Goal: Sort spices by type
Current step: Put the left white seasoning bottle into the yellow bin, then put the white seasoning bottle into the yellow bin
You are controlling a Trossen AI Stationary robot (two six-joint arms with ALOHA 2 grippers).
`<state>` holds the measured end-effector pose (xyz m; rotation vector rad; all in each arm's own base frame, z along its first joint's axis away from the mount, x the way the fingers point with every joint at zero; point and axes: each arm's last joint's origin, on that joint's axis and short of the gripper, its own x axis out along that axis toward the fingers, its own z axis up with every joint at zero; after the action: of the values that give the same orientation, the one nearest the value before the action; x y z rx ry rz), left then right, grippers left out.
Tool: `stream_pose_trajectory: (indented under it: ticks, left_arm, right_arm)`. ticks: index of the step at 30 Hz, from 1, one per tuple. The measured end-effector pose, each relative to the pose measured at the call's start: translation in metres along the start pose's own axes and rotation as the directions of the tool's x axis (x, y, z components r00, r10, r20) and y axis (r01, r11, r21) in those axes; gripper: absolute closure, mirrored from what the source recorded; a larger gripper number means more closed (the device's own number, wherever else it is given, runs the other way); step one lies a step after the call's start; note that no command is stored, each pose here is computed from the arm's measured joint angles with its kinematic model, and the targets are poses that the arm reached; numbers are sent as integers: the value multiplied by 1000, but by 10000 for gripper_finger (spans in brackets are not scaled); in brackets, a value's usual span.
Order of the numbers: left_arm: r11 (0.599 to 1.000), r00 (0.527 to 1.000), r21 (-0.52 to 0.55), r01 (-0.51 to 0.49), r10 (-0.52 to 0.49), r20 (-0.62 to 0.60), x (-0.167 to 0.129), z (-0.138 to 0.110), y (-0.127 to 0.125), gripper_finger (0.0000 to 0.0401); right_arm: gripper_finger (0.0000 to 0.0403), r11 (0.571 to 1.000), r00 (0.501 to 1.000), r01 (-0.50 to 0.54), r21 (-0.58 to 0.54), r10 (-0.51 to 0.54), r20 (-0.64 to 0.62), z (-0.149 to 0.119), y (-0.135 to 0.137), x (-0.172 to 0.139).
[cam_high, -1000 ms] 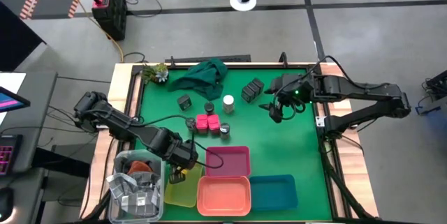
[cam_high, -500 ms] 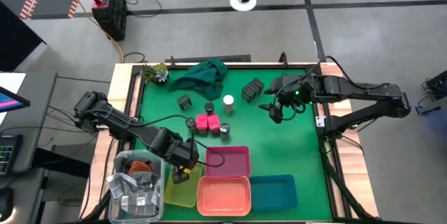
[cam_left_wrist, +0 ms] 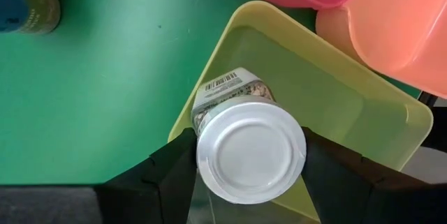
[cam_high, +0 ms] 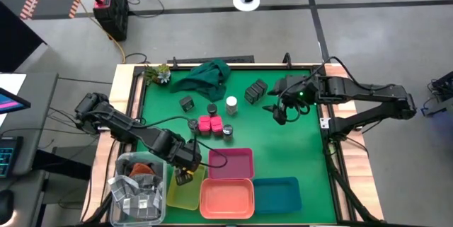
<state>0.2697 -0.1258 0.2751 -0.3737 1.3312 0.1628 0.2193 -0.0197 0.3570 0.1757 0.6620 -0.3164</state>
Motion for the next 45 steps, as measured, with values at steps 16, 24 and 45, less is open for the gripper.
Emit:
stream_pose_trajectory:
  ticks: [16, 24, 45]
  left_arm:
    - [1000, 1000, -19, -24, 24, 6, -2, 3, 6, 102]
    - [995, 977, -64, -76, 87, 196, -48, 33, 35, 105]
    - [995, 912, 48, -85, 58, 406, -24, 152, 164, 107]
  right_arm:
    - [78, 1000, 1000, 0, -19, 1, 4, 0, 0, 0]
    - [78, 1000, 1000, -2, -17, 2, 10, 1, 0, 0]
    - [78, 972, 985, 124, 200, -96, -144, -25, -6, -39]
